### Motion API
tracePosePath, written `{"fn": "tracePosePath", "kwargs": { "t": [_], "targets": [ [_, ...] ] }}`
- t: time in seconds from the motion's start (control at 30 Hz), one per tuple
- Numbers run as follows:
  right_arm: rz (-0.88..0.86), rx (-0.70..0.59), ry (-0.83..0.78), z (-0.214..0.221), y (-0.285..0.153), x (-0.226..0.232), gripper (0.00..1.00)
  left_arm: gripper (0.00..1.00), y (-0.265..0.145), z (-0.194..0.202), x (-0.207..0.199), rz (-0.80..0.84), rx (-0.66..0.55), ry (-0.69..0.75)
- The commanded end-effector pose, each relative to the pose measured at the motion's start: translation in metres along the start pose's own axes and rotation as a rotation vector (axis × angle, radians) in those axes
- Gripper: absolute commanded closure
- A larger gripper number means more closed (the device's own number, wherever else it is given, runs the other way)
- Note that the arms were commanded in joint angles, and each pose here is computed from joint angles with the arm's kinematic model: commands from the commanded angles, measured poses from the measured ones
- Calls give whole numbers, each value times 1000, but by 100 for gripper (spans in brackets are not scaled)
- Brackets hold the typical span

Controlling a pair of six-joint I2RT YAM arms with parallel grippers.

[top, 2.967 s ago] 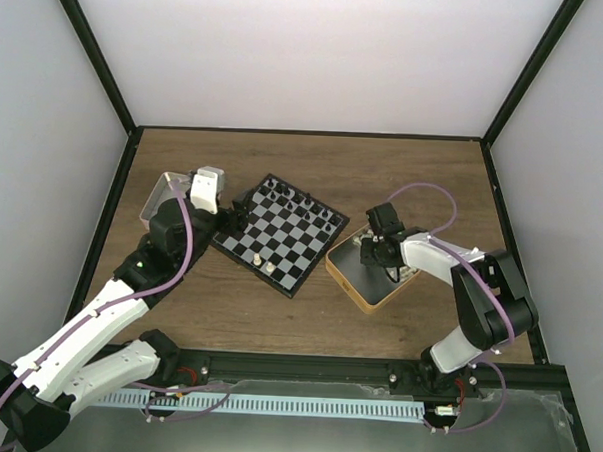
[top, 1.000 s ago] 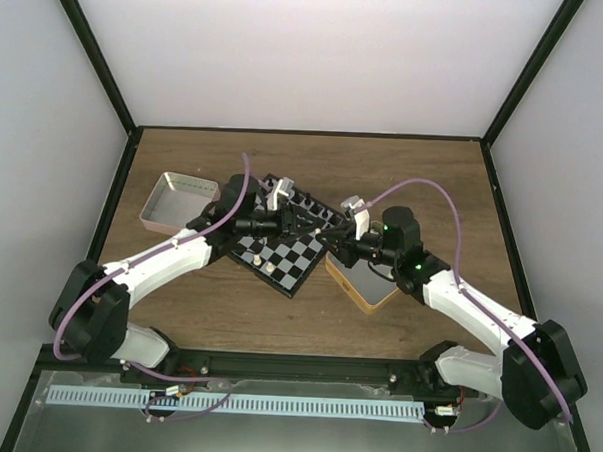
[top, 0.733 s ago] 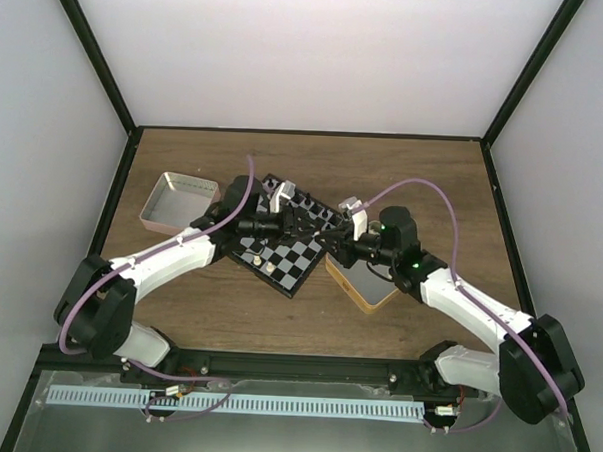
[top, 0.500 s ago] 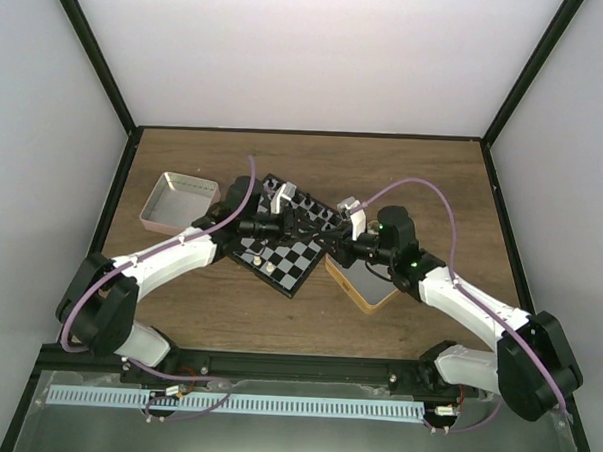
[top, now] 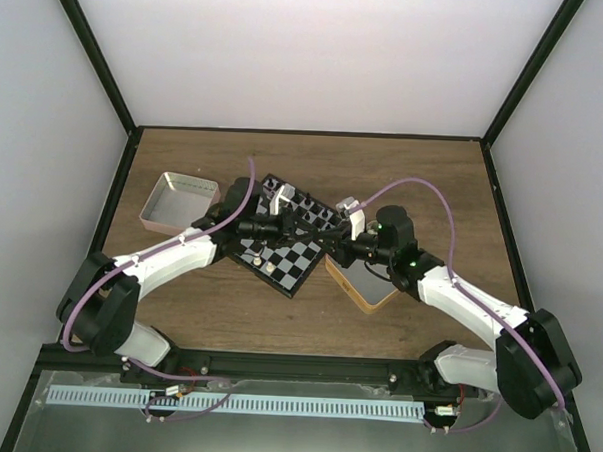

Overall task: Set up the chess pieces on the board
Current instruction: Place the chess piece on the chessboard.

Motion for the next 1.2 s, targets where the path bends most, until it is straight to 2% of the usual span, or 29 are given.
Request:
{"fn": "tracePosePath", "kwargs": {
  "t": [0.0,0.17,0.23,0.4,0.5,0.6,0.73,0.93,1.17],
  "targets": [
    [3,-56,-10,-26,0,5,80,96,-4,3,-11,31,11,47],
    [71,-67,23,-27,-7,-2,53,96,-11,-8,0,-92,-49,117],
    [114,-95,38,-32,-14,-5,47,96,-18,-15,14,-191,-96,161],
    [303,-172,122,-34,-38,-27,46,96,-60,-38,58,-551,-287,295],
    [375,-181,151,-28,-46,-37,46,96,-99,-49,87,-782,-435,313],
    [397,-172,167,-23,-48,-41,46,96,-132,-52,108,-947,-564,309],
    [409,-164,183,-20,-46,-44,46,96,-148,-54,123,-1007,-635,300],
    [411,-151,202,-18,-41,-48,46,96,-139,-61,155,-1002,-560,241],
    [431,-141,211,-14,-42,-51,46,96,-141,-61,181,-1015,-579,174]
  ]
}}
Point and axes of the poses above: each gripper's point midway between its finger pads, its own y axis out along the fingers, its own x axis along the line the jaws close on, z = x × y, the point moved 1 cm from there along -y, back along the fingers, and after that the axes turned 2 degrees about -y, right-handed, at the moved point
